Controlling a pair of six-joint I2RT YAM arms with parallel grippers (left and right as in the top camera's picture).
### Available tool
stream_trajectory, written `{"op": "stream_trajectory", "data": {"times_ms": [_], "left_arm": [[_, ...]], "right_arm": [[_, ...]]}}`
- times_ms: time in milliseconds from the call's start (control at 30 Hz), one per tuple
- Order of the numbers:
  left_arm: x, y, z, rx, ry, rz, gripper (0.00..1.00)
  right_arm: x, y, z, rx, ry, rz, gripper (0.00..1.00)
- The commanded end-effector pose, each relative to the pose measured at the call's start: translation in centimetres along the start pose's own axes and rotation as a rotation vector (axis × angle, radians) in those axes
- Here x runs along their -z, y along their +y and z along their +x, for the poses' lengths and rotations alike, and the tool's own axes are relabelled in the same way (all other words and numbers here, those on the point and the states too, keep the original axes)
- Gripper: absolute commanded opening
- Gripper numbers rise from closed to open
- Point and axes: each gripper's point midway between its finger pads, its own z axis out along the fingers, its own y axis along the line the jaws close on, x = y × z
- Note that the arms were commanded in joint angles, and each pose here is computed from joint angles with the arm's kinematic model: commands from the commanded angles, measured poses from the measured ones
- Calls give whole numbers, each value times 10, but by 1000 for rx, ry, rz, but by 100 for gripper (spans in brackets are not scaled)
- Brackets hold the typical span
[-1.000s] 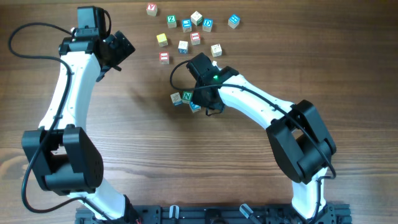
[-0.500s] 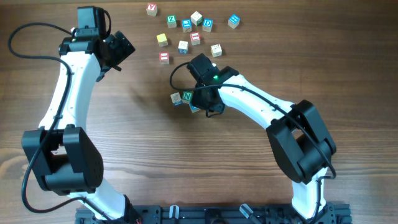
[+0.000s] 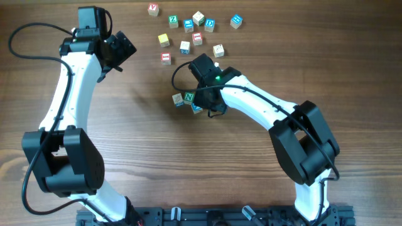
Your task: Form a circle
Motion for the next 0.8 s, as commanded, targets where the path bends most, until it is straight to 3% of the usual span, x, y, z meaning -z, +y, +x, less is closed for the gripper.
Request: {"op": "stream_trajectory", "data": {"times_ms": [0, 767], "left_arm": [[4, -1, -6, -13, -20, 2, 100], [4, -1, -6, -13, -20, 2, 100]], "right_arm": [[-8, -3, 2, -7, 14, 10, 9], [-7, 2, 16, -9, 90, -27, 9]]}}
